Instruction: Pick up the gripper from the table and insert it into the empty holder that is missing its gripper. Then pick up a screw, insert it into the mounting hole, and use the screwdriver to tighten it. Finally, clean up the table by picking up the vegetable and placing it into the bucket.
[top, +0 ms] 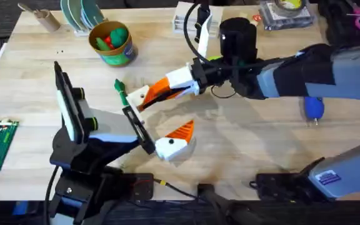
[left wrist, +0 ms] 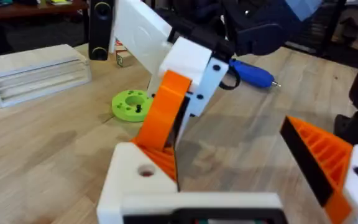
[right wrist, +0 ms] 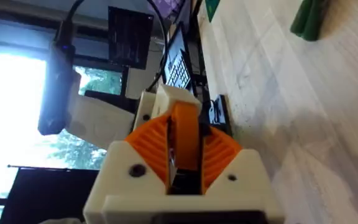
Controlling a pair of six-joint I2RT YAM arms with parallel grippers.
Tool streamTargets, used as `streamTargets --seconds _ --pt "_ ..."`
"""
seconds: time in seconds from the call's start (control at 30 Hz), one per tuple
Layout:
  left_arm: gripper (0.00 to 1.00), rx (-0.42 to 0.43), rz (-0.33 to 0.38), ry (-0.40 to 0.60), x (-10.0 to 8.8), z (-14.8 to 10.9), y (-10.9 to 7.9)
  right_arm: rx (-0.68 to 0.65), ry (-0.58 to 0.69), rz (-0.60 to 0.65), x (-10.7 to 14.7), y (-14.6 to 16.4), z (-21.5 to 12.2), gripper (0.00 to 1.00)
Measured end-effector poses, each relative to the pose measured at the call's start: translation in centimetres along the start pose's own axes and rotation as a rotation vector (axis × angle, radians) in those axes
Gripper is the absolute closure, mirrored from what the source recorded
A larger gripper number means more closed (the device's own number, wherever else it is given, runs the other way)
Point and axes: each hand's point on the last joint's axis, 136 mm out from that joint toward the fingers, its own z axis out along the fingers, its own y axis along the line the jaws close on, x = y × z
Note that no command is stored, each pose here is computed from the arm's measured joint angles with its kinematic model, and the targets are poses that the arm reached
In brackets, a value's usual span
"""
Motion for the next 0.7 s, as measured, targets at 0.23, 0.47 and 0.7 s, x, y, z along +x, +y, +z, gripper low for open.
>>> streamTargets --seconds 0.23,0.47,0.7 --pt "0.008 0.091 0.017 0.009 0.2 0.0 -1.7 -0.018 0.018 0.000 0.1 -0.5 -0.9 0.418" --pt "0.008 0.114 0.017 0.012 0.3 0.0 -2.1 -0.036 0.028 -0.007 0.1 -0.4 -1.7 0.274" --pt "0.008 0.115 0.016 0.013 0.3 0.0 -2.1 -0.011 -0.038 -0.025 -1.4 -1.1 -3.6 0.100"
